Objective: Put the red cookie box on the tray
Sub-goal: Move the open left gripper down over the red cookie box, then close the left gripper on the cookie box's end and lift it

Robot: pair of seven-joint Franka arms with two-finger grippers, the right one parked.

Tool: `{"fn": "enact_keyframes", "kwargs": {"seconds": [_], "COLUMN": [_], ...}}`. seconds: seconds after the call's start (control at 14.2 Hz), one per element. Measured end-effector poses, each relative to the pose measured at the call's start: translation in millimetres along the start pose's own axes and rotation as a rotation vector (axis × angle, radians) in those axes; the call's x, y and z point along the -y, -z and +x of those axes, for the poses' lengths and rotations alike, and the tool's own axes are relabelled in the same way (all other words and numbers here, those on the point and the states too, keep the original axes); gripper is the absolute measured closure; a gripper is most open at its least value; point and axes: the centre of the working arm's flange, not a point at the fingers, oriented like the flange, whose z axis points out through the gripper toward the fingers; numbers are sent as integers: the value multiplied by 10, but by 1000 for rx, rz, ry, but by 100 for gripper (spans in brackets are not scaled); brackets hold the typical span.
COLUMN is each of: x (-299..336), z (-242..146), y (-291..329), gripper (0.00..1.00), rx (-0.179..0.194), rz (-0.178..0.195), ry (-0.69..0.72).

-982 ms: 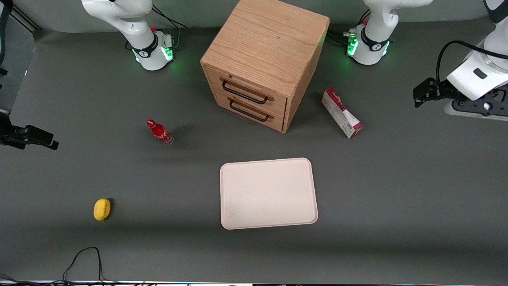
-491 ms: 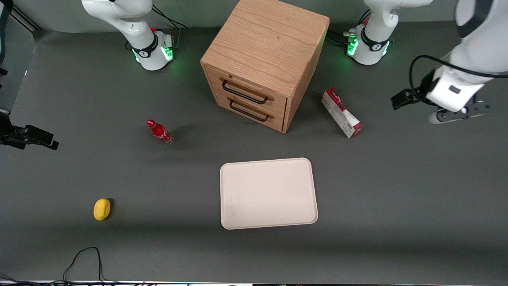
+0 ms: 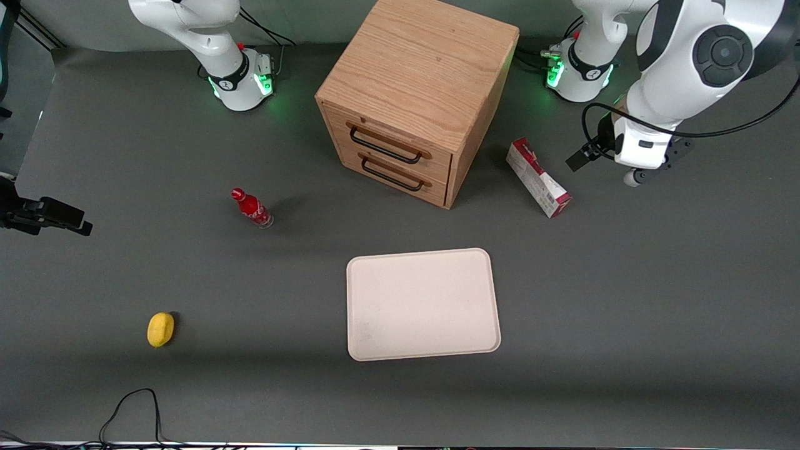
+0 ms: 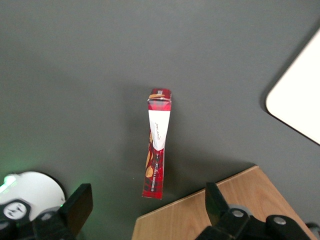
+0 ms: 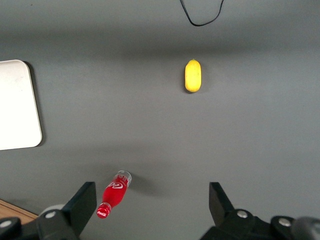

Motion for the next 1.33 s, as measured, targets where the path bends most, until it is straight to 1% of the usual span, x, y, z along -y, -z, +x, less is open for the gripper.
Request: {"fn": "enact_keyframes", "kwargs": {"seconds": [0.21, 0.28, 0.42, 0.49, 0.7, 0.77, 1.05, 1.33], "x": [-67, -1, 92, 107, 55, 41, 13, 30], "z": [-218, -263, -280, -288, -451, -492, -546, -525], "y": [-317, -556, -759, -844, -1239, -1382, -1829, -2099], "gripper": [0, 0, 0, 0, 0, 0, 0, 0], "rx": [-44, -58, -51, -54, -107, -118, -116, -107], "rz": [-9, -17, -23, -35, -82, -91, -96, -104], "ry": [83, 105, 148, 170, 195, 200, 189, 192]}}
